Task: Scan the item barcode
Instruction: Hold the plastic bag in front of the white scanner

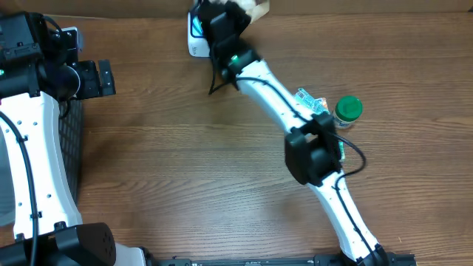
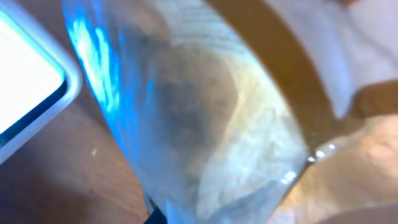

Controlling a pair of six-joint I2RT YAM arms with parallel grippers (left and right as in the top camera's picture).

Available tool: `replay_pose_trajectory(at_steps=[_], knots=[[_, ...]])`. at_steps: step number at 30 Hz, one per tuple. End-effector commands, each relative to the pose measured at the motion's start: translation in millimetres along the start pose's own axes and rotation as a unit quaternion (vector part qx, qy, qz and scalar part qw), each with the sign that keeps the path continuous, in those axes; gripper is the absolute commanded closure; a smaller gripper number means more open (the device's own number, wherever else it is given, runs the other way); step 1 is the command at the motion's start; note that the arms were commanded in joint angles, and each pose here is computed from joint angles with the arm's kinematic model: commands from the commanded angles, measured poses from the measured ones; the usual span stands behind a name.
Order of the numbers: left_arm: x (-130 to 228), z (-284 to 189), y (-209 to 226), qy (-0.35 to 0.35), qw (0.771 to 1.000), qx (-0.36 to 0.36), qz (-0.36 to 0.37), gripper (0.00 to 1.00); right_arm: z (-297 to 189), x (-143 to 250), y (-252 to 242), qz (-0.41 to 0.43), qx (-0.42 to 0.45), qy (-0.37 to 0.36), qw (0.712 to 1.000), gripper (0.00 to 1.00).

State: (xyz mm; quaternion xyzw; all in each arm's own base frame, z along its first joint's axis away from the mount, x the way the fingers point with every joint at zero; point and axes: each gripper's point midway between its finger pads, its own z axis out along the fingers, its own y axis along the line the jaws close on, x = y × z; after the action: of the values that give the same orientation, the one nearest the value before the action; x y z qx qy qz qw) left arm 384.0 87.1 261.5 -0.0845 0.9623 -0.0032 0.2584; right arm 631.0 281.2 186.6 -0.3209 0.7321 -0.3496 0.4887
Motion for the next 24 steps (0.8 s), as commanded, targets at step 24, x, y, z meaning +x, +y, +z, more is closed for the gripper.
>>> replay_pose_trajectory(at_steps=[24], knots=[[-3,-3,2,-0.006,1.000,-0.002,0.012,0.01,0,8,20,-0.055,0.039,0.027,0.997,0.96]])
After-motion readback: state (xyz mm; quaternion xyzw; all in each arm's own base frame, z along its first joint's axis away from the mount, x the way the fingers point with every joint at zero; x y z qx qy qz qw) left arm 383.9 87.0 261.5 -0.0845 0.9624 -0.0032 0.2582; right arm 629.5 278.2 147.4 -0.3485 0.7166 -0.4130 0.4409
